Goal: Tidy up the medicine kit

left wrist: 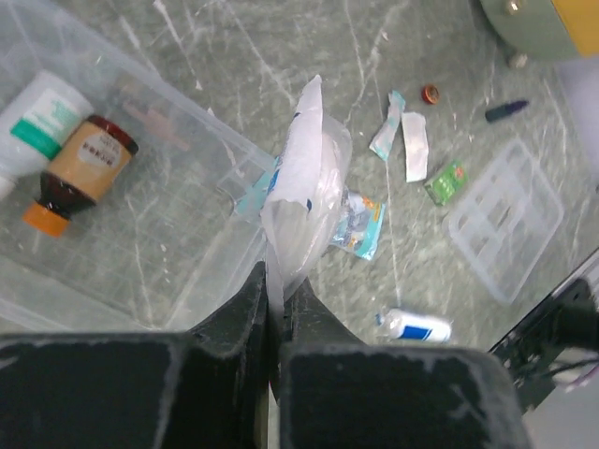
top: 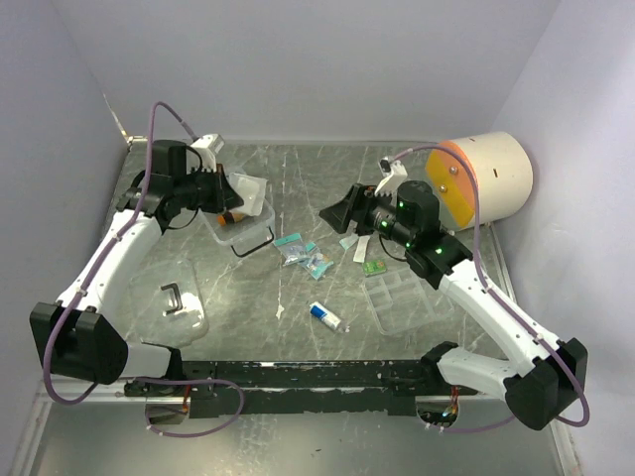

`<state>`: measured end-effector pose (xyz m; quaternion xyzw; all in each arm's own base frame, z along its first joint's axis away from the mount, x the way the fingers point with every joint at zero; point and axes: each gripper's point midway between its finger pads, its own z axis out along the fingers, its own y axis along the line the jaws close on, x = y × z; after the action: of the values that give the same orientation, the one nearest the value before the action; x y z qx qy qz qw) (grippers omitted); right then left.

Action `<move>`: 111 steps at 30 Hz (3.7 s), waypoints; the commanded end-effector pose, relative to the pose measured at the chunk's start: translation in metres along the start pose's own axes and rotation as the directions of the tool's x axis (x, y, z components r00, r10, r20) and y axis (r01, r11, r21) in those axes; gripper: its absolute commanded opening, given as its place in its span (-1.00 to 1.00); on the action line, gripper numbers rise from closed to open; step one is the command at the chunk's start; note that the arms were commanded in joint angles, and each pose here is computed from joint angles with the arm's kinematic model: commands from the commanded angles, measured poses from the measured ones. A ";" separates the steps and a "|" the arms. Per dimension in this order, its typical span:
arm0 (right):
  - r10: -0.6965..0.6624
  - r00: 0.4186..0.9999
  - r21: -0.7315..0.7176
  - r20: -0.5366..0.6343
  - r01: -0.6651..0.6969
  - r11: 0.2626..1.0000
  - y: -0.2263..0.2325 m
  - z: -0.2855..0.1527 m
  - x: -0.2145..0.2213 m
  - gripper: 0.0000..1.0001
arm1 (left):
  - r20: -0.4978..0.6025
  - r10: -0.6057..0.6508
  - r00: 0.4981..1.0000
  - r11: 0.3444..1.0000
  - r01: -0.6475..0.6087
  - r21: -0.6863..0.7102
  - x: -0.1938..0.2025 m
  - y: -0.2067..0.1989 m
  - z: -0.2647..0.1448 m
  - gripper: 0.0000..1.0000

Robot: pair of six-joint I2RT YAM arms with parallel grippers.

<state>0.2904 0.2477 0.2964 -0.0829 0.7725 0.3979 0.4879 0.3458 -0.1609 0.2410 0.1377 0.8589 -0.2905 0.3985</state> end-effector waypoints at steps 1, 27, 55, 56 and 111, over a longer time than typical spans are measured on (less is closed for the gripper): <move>0.124 0.990 0.073 0.061 -0.128 0.989 -0.007 -0.004 -0.006 0.47 | 0.113 -0.253 0.961 0.954 0.267 -0.136 -0.017 0.023 0.012 -0.86; 0.076 0.996 0.000 0.045 -0.076 0.997 0.000 -0.023 0.020 0.30 | 0.047 -0.702 0.711 0.616 0.638 -0.462 0.074 0.065 0.078 -0.72; 0.015 0.996 0.068 0.091 -0.021 0.997 -0.022 -0.030 0.029 0.33 | 0.022 -0.643 0.765 0.630 0.545 -0.553 0.082 0.086 0.114 0.34; 0.015 0.996 0.075 0.093 -0.022 0.997 -0.023 -0.030 0.029 0.33 | 0.021 -0.638 0.770 0.632 0.539 -0.556 0.082 0.086 0.112 0.37; 0.084 0.954 0.334 -0.287 0.018 0.942 -0.105 0.053 0.132 0.15 | 0.329 -0.099 0.939 0.994 0.105 -0.001 0.044 -0.047 -0.063 0.25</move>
<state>0.2887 0.2214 0.1059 -0.0284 0.9147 0.2240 0.3351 0.2670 -0.1522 0.2514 0.0196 0.8204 -0.2867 0.4944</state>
